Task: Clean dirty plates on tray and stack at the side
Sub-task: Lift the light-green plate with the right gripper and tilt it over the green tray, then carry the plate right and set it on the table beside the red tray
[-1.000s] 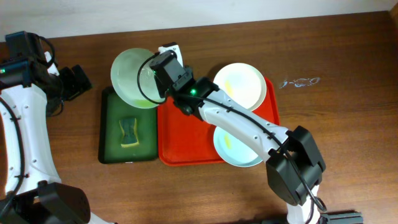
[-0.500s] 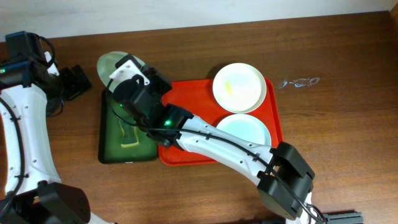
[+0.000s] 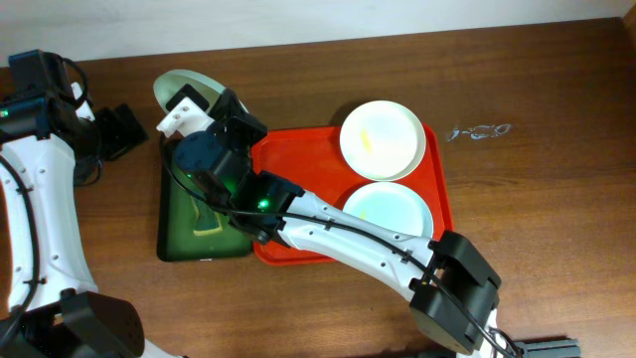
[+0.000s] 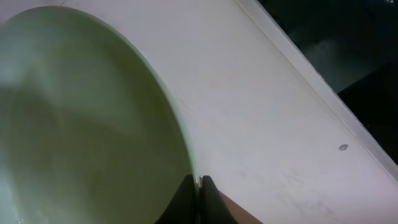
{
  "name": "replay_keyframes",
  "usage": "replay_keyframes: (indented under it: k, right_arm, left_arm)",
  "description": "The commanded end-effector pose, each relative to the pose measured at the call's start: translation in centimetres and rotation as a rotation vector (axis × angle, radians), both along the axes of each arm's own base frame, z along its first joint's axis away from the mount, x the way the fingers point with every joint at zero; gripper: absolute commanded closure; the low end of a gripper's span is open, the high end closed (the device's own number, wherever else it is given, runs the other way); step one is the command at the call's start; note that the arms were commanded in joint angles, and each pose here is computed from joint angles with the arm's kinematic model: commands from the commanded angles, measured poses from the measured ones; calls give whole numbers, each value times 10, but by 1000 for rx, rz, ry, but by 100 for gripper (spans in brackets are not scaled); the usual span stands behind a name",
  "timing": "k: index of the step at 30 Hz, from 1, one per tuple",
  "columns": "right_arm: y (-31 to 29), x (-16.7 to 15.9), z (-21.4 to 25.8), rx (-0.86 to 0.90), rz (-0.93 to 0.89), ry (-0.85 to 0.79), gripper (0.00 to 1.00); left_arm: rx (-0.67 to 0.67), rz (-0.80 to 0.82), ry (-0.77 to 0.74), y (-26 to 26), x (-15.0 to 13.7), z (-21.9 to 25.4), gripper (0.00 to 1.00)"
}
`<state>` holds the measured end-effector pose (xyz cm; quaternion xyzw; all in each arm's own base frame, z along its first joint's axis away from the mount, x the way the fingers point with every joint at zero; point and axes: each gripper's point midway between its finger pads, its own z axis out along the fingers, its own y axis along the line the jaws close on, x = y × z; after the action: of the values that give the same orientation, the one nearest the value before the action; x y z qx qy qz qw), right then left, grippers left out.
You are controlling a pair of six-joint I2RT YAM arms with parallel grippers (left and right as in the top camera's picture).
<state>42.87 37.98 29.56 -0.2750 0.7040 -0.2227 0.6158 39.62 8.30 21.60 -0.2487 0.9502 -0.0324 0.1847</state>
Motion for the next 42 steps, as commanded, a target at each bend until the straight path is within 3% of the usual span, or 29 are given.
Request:
replay_keyframes:
  k: [1,23,27,30,36,39,42]
  right_arm:
    - [-5,-5,26,46,-21,-37,96]
    - [-6,-5,21,152,-39,-21,96]
    - [-14,-3,7,312,-87,27,96]
    - [-19,2,-24,416,-90,155,96]
    - [-32,8,-100,770,-68,670,96]
    - [-56,21,-91,912,29,852,96]
    - [-118,34,-85,1064,25,1007,96]
  left_arm:
    - [-9,8,-19,-1,1,6,1]
    - [-9,8,-19,-1,1,6,1]
    - [-9,8,-19,-1,1,6,1]
    - [-9,8,-19,-1,1,6,1]
    - [-9,8,-19,-1,1,6,1]
    - [-9,8,-19,-1,1,6,1]
    - [-9,8,-19,-1,1,6,1]
